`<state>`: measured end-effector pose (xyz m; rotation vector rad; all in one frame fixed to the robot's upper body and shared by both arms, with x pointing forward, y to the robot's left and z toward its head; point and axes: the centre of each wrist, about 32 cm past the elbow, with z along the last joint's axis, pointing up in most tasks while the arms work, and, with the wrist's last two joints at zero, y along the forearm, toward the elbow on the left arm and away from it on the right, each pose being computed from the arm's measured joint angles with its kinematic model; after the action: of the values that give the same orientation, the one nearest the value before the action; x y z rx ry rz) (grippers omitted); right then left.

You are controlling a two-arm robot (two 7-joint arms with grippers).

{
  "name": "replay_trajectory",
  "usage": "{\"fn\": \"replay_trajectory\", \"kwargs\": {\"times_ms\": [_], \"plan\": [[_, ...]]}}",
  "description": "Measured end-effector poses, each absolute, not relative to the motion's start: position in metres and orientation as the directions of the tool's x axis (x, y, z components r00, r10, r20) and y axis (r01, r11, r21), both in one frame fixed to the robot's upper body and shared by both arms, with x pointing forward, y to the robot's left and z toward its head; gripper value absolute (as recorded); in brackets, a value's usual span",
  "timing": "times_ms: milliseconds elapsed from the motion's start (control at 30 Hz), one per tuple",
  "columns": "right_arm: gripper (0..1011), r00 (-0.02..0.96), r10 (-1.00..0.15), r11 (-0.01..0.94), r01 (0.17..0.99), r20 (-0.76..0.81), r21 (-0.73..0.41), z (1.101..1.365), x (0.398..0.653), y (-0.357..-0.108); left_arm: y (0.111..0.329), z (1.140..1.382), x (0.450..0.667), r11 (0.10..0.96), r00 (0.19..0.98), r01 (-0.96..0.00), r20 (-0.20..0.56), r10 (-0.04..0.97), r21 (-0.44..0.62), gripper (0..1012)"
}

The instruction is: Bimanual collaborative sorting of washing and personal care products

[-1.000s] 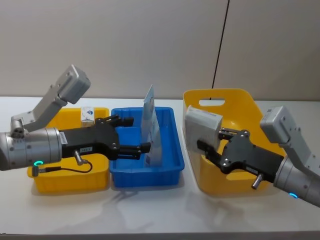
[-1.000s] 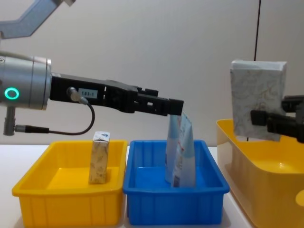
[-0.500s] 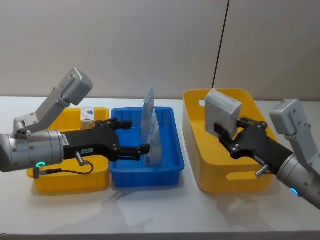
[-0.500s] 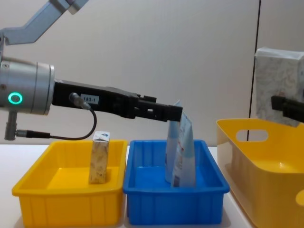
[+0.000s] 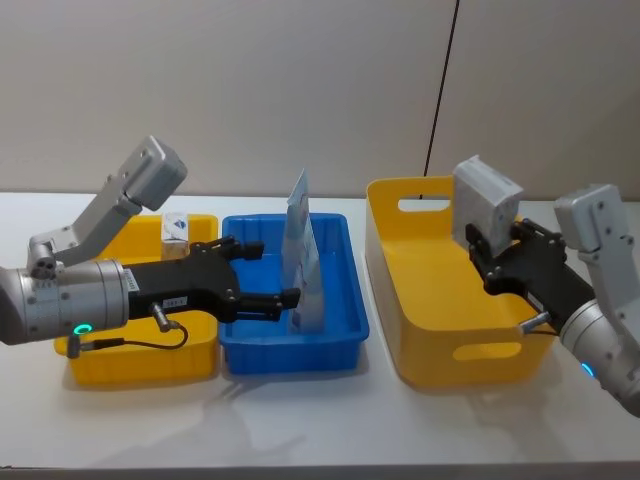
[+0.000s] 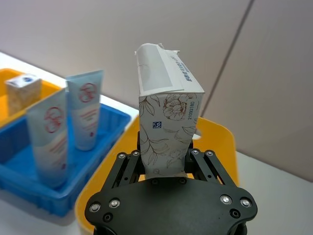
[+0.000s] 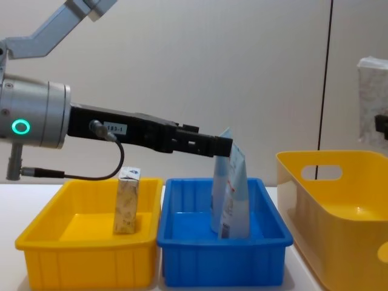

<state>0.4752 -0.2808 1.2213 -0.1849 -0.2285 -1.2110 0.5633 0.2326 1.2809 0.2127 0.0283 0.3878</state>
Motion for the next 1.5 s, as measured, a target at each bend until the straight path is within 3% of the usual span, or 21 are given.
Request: {"fn": "replay_trajectory", "kwargs": {"times_ms": [533,1500], "plan": [[357,0.144,-0.959,0.132,0.989,0.245,-0.066,1.222,0.485,-0.268,0.232,1.28,0.563,0.902,0.925,-0.374,0.011,0.381,0.214,1001],[357,0.085,-0.968,0.062,0.993,0.236,-0.101,1.222,0.494,-0.265,0.232,1.28,0.563,0.902,0.924,-0.375,0.011,0.382,0.214,1001]]}}
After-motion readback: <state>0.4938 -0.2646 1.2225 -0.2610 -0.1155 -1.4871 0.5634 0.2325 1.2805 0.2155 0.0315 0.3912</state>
